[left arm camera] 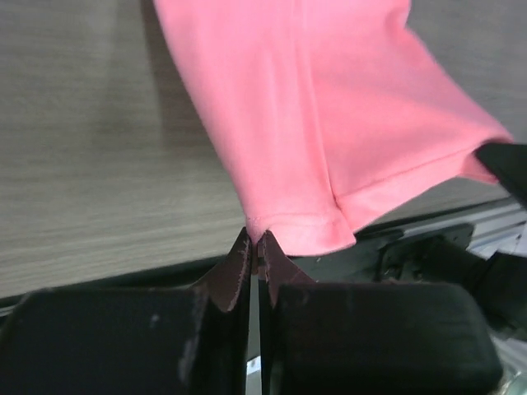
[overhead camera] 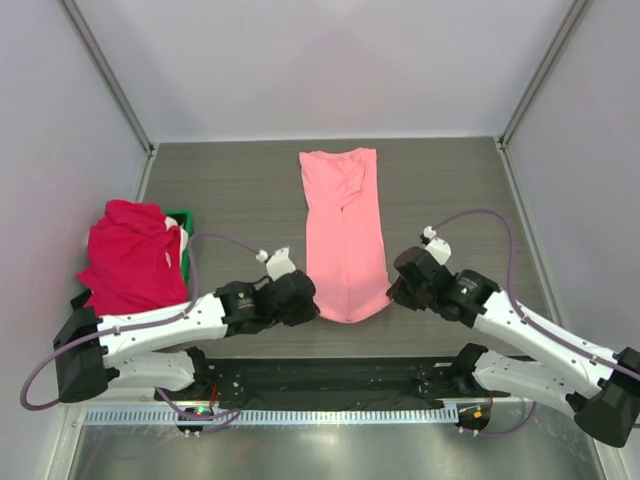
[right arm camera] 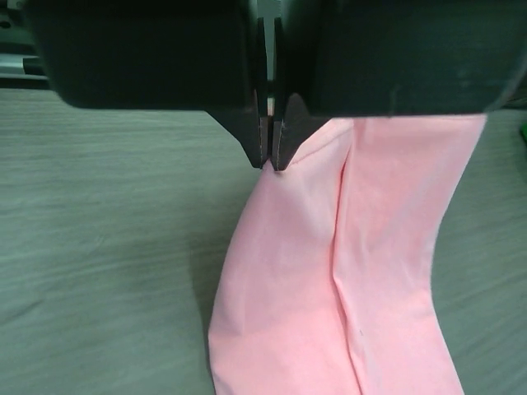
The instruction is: Fold and stack the t-shirts
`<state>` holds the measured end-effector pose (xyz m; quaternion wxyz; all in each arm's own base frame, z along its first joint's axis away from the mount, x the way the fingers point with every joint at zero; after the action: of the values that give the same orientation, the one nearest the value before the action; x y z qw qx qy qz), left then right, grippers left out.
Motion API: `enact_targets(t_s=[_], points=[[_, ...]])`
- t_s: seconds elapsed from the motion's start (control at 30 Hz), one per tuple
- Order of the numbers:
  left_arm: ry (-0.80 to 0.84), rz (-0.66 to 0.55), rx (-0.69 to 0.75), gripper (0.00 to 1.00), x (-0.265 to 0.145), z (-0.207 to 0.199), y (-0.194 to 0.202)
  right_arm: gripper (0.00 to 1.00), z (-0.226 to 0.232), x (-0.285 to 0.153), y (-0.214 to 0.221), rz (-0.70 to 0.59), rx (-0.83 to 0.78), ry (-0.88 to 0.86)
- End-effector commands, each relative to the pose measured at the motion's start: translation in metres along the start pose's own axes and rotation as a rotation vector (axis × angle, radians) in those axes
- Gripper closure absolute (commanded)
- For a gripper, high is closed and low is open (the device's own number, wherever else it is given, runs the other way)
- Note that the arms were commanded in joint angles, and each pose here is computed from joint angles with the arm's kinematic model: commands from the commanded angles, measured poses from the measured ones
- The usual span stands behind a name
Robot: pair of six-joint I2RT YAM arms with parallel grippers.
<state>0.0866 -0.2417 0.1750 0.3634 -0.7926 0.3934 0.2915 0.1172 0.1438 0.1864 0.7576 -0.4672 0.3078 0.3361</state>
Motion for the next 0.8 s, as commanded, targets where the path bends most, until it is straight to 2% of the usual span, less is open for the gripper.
enact_targets(t_s=[0.0,0.03,0.13,0.33,0.5,0.77], points=[[-0.048,-0.089,0.060,0.98,-0.009,-0.005,-0.036,0.99,0.008,-0.004,-0.029,-0.098,-0.063,0.082],[-0.054,-0.085,0.094,0.97,-0.007,-0.006,-0.042,0.99,0.015,-0.009,-0.042,-0.126,-0.088,0.075],[-0.057,-0.092,0.071,0.98,0.000,-0.019,-0.074,0.99,0.025,-0.005,-0.077,-0.155,-0.109,0.101],[-0.062,-0.139,0.088,1.00,0.017,-0.043,-0.140,0.99,0.039,0.019,-0.148,-0.185,-0.134,0.132],[-0.092,-0.119,0.079,1.00,0.049,-0.051,-0.178,0.99,0.051,0.055,-0.178,-0.134,-0.191,0.143],[-0.129,-0.088,0.107,1.00,0.093,-0.060,-0.234,0.99,0.055,0.100,-0.219,-0.112,-0.186,0.129]])
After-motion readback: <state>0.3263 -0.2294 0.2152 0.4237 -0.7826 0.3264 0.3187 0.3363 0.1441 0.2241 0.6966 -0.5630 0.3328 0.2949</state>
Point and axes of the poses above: each gripper's point midway between its finger pads, its own x axis out along the fingers, its own z axis along the line the jaws close on, y = z × x, the point moved 9 cm from there along -x, back along the fingers, and after that the axes turned 6 degrees about -x, right-handed, at the moved point
